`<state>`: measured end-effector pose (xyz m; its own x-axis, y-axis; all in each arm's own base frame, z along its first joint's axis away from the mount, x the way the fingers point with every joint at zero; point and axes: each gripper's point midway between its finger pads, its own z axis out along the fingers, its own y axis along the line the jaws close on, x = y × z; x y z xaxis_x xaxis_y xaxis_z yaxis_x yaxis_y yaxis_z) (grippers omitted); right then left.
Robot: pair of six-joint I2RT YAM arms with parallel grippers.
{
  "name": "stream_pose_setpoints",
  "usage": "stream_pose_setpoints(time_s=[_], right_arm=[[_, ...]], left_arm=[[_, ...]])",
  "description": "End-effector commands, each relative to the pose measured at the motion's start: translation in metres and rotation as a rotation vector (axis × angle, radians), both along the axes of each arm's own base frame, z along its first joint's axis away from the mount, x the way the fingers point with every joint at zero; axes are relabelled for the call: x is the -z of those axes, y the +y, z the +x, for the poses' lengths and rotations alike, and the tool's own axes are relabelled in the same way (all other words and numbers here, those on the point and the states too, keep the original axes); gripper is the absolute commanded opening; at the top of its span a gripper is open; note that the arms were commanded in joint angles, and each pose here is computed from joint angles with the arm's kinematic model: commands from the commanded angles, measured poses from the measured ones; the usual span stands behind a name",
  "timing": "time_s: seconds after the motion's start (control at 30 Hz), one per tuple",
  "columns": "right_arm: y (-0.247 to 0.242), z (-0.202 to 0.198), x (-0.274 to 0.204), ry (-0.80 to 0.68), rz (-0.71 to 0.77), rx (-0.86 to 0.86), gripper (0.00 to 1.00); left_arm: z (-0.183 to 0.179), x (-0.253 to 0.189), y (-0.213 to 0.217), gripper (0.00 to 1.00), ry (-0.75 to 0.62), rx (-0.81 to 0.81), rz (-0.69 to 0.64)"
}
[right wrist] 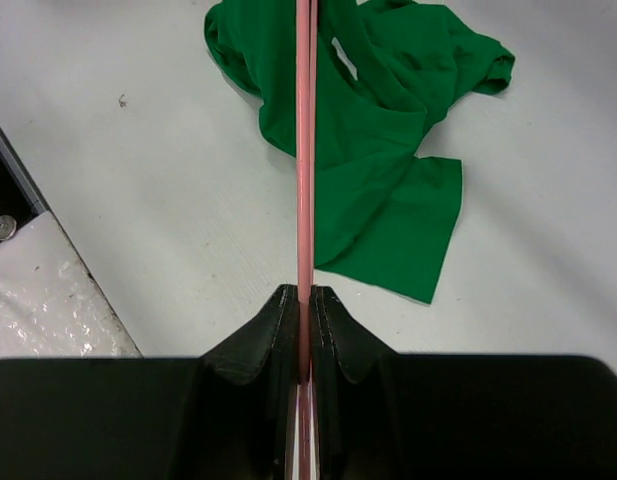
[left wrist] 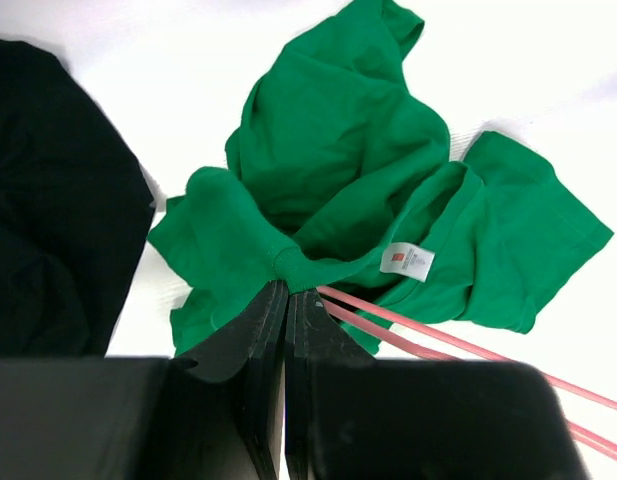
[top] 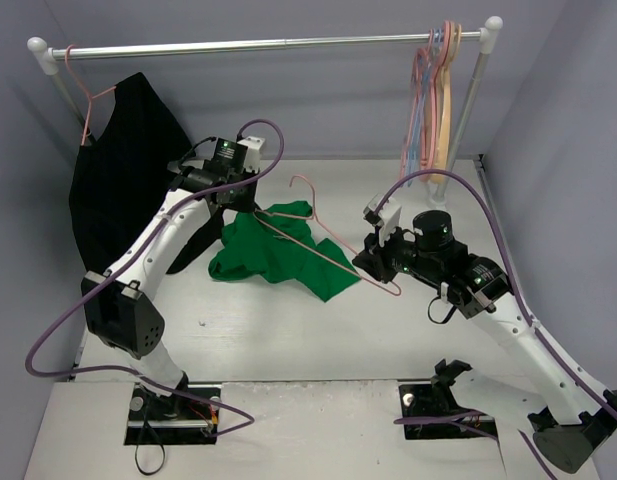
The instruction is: Place the t-shirt on the hanger
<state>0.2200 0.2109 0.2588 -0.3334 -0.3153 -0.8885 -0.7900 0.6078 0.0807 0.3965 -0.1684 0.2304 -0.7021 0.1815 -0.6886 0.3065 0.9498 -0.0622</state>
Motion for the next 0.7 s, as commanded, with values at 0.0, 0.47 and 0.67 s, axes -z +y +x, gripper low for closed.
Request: stream_pose_setpoints(time_s=[0.0, 0.47, 0.67], right_arm=[[0.013, 0.005, -0.026, -0.079, 0.089, -0.042, 0.00], [0.035, 0.019, -0.021, -0.057, 0.193, -0.050, 0.00], [0.056, 0.030, -0.044, -0.154, 0.339, -0.096, 0.00]], left_arm=[[-0.001, -0.034, 0.006, 0.00, -0.083, -0.040, -0.023], [-0.018, -0.074, -0.008, 0.00, -0.169, -0.053, -0.106], [-0.046, -0.106, -0.022, 0.00, -0.264, -0.023, -0.114]])
